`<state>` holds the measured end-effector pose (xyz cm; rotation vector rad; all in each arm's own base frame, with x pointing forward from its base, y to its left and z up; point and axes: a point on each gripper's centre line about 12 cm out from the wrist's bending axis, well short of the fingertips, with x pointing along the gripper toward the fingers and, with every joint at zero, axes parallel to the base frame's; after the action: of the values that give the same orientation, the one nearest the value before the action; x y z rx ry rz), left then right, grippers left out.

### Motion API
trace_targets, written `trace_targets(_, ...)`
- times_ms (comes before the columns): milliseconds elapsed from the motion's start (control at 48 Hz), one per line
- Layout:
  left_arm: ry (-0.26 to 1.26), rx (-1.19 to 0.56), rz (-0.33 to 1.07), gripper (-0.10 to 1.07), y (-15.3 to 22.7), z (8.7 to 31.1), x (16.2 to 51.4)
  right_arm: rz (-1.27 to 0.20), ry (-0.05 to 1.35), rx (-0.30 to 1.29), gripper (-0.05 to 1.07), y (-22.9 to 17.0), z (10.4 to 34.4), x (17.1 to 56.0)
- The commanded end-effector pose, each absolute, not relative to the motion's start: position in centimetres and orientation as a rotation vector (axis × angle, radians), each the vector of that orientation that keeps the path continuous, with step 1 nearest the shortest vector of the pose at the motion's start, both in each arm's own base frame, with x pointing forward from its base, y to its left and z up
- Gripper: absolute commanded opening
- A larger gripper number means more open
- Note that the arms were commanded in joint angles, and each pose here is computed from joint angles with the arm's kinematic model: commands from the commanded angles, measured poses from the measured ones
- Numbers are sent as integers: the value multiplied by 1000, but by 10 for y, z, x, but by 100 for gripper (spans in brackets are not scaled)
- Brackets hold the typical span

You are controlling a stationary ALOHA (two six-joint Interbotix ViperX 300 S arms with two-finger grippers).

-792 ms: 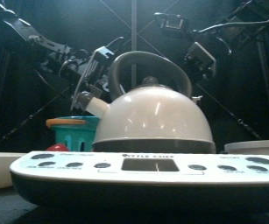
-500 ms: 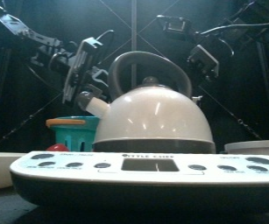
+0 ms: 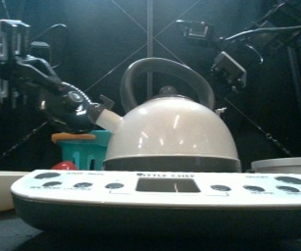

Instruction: Place pot lid to left of plate

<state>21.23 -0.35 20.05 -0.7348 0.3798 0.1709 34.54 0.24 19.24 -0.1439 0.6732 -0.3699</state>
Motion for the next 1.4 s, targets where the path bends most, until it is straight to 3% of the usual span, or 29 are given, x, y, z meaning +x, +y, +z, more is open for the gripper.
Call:
trace_targets(0, 413, -753, 159, 38, -6, 189, 198, -373, 639, -131, 73, 2, 204, 347)
trace_targets(188, 520, -761, 150, 38, -11, 165, 182, -372, 647, -130, 73, 2, 202, 346)
trace_targets(479, 660, -790, 147, 38, -14, 147, 166, -371, 654, -133, 73, 3, 199, 346)
trace_targets(833, 677, -910, 328, 40, 11, 127, 151, -367, 661, -134, 73, 4, 197, 348)
trace_targets(958, 680, -924, 346, 49, 14, 126, 150, -367, 662, -135, 73, 4, 196, 348)
trace_targets(1208, 684, -923, 346, 82, 14, 126, 150, -367, 662, -135, 73, 4, 196, 348)
trace_targets(1375, 680, -908, 342, 89, 15, 128, 151, -367, 662, -135, 73, 4, 196, 348)
